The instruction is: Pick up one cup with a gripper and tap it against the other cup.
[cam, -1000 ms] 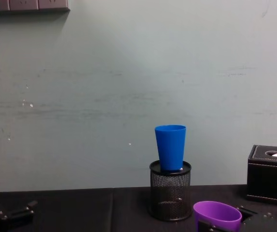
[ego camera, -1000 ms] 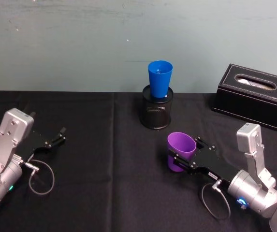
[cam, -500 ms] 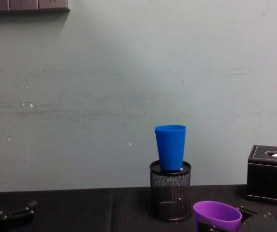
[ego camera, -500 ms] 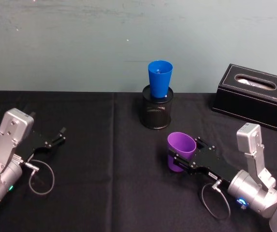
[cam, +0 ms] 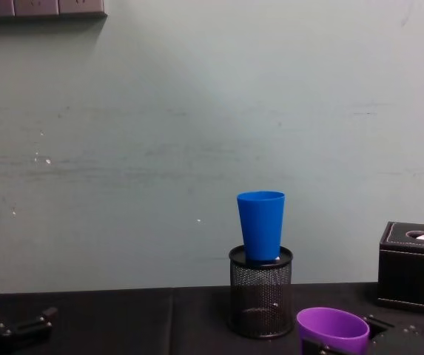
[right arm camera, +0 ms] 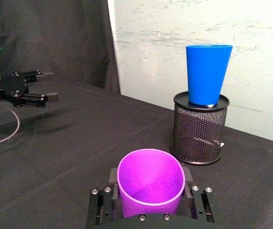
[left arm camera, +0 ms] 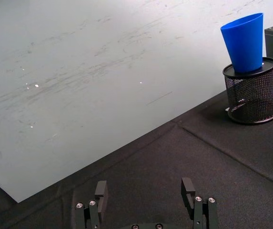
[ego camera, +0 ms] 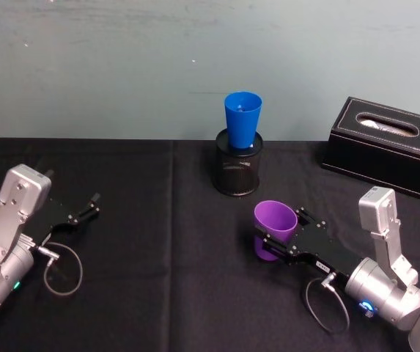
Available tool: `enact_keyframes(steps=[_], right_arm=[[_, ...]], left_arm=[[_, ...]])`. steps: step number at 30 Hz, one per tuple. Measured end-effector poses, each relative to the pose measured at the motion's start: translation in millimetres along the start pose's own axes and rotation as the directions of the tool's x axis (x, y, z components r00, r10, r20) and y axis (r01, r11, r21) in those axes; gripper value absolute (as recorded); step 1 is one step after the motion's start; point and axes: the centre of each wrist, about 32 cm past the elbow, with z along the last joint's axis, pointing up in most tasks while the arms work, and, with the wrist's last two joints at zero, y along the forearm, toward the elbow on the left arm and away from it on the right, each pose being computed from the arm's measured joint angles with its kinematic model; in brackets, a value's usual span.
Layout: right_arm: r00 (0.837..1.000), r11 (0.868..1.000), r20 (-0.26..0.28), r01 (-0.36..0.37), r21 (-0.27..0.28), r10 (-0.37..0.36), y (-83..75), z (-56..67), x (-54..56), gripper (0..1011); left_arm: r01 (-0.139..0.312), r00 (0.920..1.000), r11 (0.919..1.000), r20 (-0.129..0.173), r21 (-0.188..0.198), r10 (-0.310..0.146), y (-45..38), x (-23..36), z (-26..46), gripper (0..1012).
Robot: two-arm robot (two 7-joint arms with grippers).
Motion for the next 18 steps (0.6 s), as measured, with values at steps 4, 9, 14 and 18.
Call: enact_keyframes(steps=[4, 9, 14, 18], right_arm=[[1.000, 1.000, 0.000, 0.000, 0.000, 0.000, 0.0, 0.0, 0.0, 854], [1.000, 1.000, 0.000, 0.000, 0.000, 0.000, 0.0, 0.0, 0.0, 969], [1.000, 1.000, 0.000, 0.000, 0.000, 0.000, 0.0, 0.0, 0.0, 1003], [1.000, 1.000, 0.000, 0.000, 0.000, 0.000, 0.0, 0.0, 0.0, 1003]], left_arm=[[0.000, 1.0000, 1.0000, 0.000, 0.000, 0.000, 0.0, 0.0, 0.0, 1011], [0.000, 1.0000, 1.0000, 0.000, 0.000, 0.000, 0.0, 0.0, 0.0, 1011], [0.000, 1.0000, 1.0000, 0.000, 0.000, 0.000, 0.0, 0.0, 0.0, 1011], [0.000, 1.0000, 1.0000, 0.000, 0.000, 0.000, 0.0, 0.0, 0.0, 1011]])
